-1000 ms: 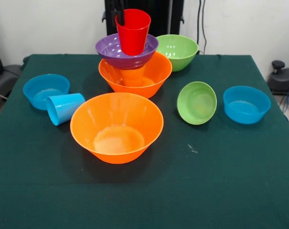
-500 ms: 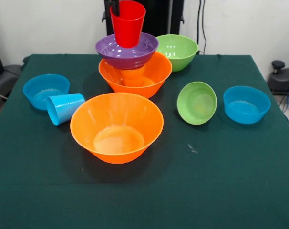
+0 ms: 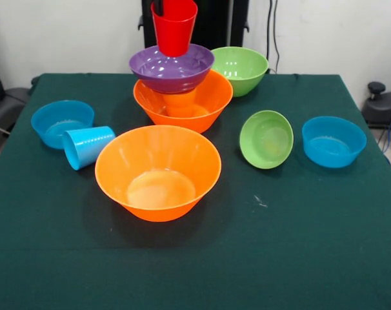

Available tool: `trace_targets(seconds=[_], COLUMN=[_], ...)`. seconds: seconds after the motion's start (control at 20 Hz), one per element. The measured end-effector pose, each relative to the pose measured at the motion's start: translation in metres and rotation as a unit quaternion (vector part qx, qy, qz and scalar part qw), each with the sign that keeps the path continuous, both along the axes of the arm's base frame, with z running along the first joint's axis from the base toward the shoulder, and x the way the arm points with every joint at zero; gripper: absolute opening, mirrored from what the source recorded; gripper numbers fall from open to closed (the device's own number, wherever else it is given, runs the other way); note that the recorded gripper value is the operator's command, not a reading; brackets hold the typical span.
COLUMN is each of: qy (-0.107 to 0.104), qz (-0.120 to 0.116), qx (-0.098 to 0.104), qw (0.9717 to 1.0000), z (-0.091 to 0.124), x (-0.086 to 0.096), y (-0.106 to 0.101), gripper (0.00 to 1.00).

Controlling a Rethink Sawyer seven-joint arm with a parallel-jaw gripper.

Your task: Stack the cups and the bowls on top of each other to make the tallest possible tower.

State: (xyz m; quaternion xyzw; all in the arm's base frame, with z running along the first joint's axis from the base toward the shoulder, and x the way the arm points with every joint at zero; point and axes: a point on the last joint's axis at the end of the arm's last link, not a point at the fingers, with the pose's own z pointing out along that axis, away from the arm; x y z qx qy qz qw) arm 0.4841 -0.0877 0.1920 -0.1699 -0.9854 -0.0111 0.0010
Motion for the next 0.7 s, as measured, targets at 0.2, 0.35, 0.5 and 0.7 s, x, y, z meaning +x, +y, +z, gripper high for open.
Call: trace_targets(seconds=[0.2, 0.35, 0.5, 0.7], qy=[0.000, -0.003, -0.013, -0.021], qz=[0.002, 0.004, 0.013, 0.023], qx=[0.002, 0.002, -0.001, -0.003], qw=[1.0000, 1.0000, 0.9998, 0.9995], z=[-0.002, -0.004, -0.008, -0.013], x=[-0.005, -0.007, -0.011, -0.012], y=[0.003, 0.004, 0.005, 0.005], gripper=[0.00, 0.00, 0.00, 0.00])
